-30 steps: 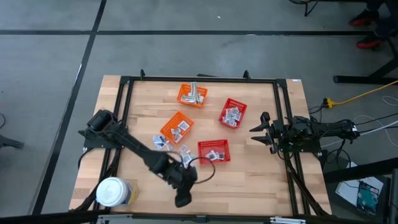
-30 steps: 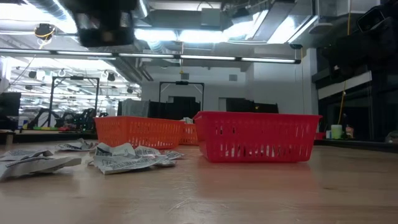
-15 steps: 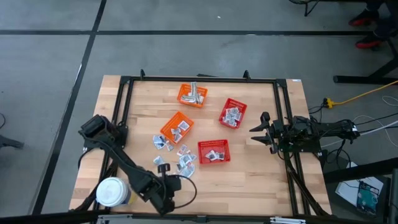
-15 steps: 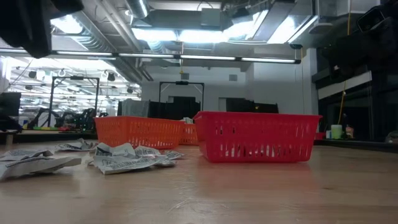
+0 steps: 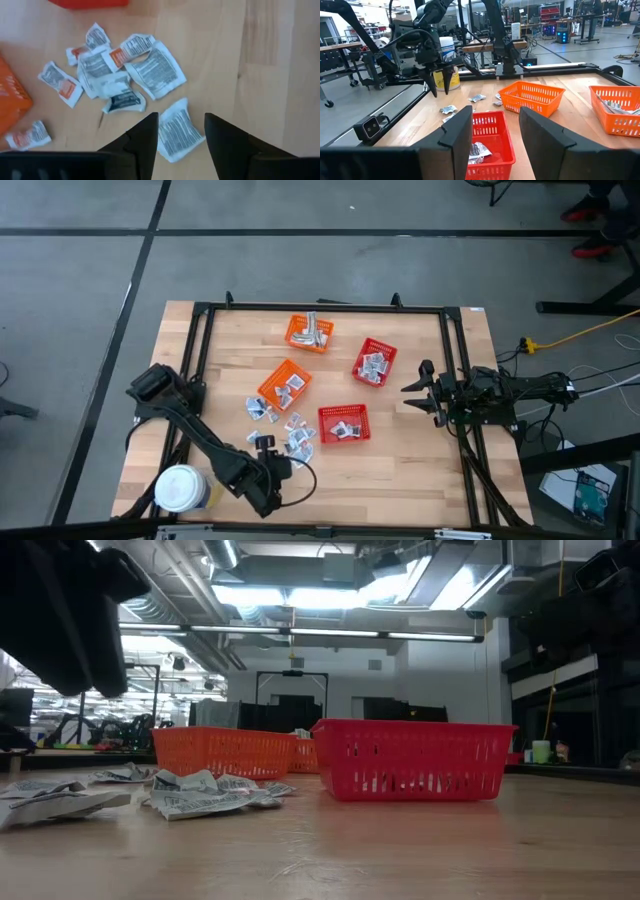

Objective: Pick & Place First Aid Supplies
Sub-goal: Put the gray towelette pack into the bottom red bin

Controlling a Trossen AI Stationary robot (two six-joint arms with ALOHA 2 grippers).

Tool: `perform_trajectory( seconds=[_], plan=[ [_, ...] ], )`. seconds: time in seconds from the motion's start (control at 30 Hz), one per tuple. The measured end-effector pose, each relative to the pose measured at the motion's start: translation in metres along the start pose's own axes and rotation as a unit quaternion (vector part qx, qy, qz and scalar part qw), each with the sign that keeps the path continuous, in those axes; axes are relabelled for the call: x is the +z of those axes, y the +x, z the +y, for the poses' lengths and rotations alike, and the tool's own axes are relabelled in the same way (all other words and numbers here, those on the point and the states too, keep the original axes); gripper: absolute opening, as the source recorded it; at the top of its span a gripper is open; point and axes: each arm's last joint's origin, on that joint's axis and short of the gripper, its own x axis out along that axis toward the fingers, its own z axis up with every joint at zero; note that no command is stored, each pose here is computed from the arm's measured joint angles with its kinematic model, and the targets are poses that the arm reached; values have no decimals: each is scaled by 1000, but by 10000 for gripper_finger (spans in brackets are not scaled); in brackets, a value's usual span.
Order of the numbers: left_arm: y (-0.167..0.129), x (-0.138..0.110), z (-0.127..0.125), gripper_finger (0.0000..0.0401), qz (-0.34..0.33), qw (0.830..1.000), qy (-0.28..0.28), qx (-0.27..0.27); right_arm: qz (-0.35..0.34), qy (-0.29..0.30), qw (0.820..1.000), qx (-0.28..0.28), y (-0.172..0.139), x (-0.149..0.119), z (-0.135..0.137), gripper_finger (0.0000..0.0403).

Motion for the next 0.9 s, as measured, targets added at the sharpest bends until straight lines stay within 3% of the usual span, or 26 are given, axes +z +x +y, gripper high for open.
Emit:
perform_trajectory(
  seconds=[0.23, 0.9],
  plan=[
    [15, -3, 1, 145, -4, 999, 1, -41, 0, 0, 1000, 0, 0, 0, 0, 163],
    [27, -10, 3, 126, -9, 999, 14, -47, 0, 0, 1000, 0, 0, 0, 0, 163]
  ],
)
